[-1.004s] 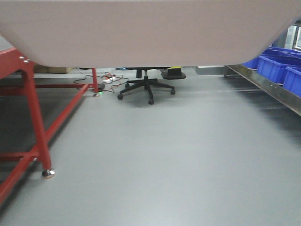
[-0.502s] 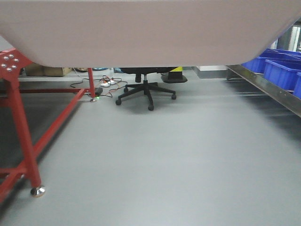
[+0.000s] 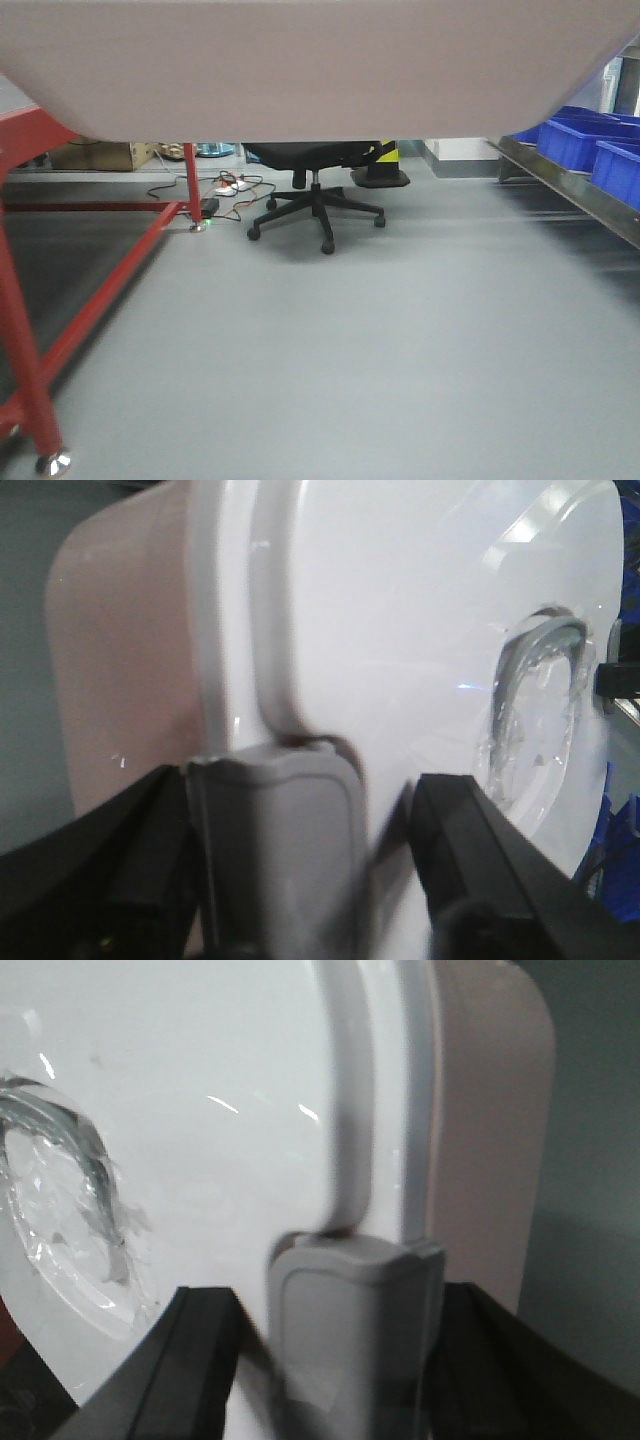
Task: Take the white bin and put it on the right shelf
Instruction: 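Carry the bin in both grippers while driving toward the shelving rack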
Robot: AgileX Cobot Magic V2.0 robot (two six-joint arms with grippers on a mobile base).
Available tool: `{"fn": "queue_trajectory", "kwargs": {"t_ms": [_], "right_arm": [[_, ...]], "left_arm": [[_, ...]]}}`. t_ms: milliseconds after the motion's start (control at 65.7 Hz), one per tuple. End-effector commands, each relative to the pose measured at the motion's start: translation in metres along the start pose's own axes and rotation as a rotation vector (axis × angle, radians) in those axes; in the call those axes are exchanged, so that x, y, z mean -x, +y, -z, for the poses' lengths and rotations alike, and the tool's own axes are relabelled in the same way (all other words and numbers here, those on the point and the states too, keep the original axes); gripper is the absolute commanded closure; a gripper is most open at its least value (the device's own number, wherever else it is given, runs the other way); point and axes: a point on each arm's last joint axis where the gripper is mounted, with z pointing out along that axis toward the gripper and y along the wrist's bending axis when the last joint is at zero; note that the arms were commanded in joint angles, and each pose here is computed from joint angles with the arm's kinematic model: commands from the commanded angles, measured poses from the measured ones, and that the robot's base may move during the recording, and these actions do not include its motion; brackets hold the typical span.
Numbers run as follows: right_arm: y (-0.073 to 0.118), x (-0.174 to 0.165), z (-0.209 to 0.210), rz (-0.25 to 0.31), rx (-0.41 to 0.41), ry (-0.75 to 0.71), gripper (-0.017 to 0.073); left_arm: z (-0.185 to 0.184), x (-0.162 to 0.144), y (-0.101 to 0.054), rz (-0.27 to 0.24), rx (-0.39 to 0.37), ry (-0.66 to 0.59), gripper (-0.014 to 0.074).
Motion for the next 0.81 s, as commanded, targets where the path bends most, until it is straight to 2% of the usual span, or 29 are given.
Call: {"fn": "queue_trajectory", "kwargs": {"t_ms": [0, 791], "right_arm": [[0.0326, 0.0073, 0.0082, -0.017, 0.248, -0.046, 0.0224], [0.0317, 0.0077, 0.0075, -0.02, 0.247, -0.045, 0.0224]], "left_arm": [[0.0081, 0.013, -0.0346, 0.035, -0.261, -0.07, 0.0299], [0.0081, 0.013, -0.0346, 0.035, -0.261, -0.07, 0.0299]]}}
